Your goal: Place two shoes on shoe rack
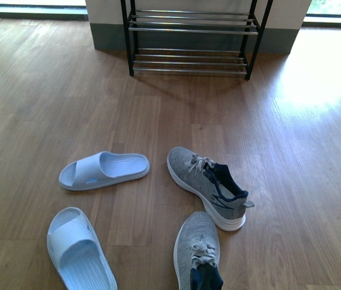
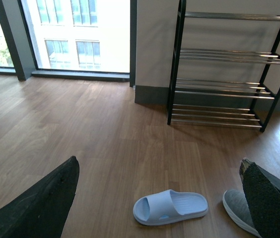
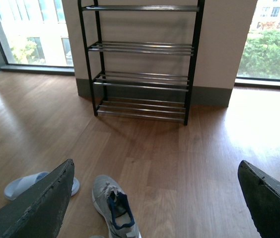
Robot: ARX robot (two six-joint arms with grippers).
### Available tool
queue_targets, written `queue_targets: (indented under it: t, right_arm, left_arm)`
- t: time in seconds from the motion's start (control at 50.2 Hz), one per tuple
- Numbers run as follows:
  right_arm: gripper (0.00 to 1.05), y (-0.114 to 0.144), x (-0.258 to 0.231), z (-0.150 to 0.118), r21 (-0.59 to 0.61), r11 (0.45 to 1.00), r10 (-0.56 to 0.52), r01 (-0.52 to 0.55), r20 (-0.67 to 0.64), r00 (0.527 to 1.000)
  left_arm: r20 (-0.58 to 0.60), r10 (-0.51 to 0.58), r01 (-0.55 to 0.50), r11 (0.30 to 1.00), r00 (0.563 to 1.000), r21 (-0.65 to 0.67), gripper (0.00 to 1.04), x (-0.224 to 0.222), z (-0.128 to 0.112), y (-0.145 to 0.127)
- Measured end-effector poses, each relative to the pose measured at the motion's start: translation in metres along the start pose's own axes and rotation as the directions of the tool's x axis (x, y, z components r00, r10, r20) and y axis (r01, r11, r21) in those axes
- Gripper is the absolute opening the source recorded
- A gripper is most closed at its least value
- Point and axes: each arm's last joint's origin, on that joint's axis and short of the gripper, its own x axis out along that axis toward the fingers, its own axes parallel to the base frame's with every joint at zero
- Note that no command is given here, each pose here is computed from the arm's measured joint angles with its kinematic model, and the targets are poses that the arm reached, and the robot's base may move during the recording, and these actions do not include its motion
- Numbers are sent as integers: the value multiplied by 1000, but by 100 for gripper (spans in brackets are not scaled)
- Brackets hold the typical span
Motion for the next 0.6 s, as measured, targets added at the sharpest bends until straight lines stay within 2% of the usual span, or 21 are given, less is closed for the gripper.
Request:
queue_targets:
  t: [0.597]
  right_arm:
    - [96, 0, 0, 0, 0, 1000, 3, -3, 0, 1000]
  left_arm:
    - [0, -3, 3, 1000, 1000, 0, 95, 0, 0, 0]
